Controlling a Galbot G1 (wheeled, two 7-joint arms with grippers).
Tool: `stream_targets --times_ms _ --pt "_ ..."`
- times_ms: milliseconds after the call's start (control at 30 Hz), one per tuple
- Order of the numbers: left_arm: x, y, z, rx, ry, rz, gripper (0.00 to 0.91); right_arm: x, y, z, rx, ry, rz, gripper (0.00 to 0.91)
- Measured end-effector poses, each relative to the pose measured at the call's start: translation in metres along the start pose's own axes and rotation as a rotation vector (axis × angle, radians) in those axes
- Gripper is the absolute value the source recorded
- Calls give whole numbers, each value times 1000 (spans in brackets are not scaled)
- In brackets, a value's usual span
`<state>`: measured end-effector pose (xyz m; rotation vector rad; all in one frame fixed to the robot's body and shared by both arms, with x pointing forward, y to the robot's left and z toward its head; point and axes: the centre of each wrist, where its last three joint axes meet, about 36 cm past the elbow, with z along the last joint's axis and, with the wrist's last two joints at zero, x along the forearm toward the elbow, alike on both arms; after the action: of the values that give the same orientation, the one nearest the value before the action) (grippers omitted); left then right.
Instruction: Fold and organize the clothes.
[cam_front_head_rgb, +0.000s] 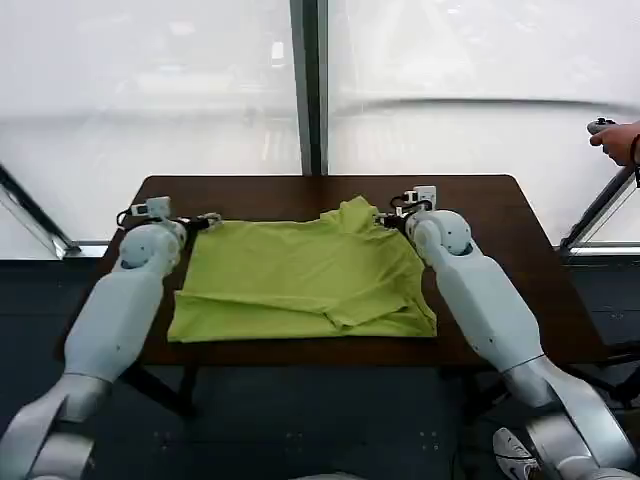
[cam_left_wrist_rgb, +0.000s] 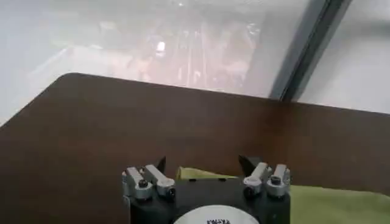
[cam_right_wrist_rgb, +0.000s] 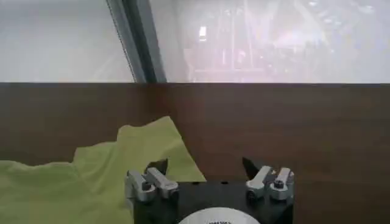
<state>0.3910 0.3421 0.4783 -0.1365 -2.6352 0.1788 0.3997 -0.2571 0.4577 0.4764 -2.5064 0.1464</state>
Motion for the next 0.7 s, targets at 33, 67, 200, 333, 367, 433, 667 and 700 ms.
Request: stream_targets --times_ms 33,67,200,333,367,433,667,700 --pt "2 -1 3 1 6 0 146 1 1 1 1 3 -2 0" --pt "4 -2 6 3 10 1 146 2 2 2 1 6 -4 0" --pt "8 -2 17 4 33 -5 156 8 0 3 1 27 3 0" --pt "13 -2 26 8 48 -16 878 16 -6 0 -5 18 -3 878" --pt "15 -2 28 10 49 -16 878 18 -7 -2 -7 12 -3 878" --pt "18 -2 30 14 50 -17 878 20 -11 -8 -19 -6 6 878" --pt "24 0 42 25 72 -38 878 -2 -37 -33 -81 -104 89 878" --pt "26 -1 43 35 80 -40 878 -9 -39 -35 -87 -107 97 878"
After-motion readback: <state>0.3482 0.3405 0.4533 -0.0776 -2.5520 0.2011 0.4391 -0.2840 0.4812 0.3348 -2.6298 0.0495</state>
